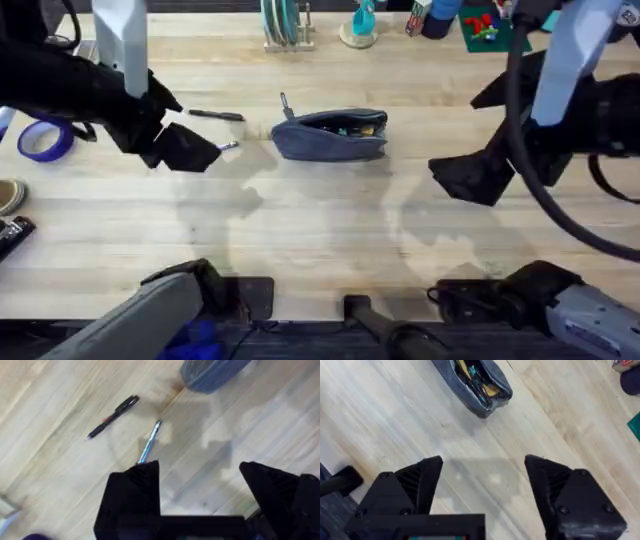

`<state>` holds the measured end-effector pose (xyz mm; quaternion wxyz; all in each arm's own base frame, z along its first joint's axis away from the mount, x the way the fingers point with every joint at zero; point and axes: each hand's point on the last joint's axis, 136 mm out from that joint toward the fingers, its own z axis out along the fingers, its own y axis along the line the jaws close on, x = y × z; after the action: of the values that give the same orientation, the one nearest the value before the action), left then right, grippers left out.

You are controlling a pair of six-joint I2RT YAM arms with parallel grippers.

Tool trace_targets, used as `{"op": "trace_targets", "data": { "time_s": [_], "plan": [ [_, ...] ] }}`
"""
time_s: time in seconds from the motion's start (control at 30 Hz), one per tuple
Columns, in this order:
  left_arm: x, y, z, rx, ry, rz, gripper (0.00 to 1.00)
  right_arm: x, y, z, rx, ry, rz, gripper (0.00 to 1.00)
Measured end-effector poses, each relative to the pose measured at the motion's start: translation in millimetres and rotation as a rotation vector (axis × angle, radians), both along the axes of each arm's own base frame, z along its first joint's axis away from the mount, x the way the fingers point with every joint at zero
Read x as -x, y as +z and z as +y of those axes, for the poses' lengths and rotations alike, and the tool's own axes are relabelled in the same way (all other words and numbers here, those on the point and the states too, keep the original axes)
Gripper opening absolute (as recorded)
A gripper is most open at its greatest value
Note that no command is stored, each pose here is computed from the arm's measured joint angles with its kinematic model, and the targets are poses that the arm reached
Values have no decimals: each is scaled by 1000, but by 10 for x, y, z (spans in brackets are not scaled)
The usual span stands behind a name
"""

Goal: Unzip the bag, pick up the pens from the table one at a time and place them inside, then zip the bag closed.

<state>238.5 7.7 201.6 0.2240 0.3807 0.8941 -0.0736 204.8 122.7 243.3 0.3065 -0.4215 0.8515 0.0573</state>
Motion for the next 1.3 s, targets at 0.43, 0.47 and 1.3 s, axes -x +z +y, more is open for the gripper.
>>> {"op": "trace_targets", "data": {
  "time_s": [0.43,0.47,1.3],
  "plan": [
    [-15,-235,201,-125,-109,72,975,0,0,-1,0,0,0,996],
    [-28,-277,209,-123,-117,87,976,0,0,-1,0,0,0,996],
    [-426,-1524,541,-124,-186,383,858,5,-4,-3,0,-3,3,996]
  ]
}}
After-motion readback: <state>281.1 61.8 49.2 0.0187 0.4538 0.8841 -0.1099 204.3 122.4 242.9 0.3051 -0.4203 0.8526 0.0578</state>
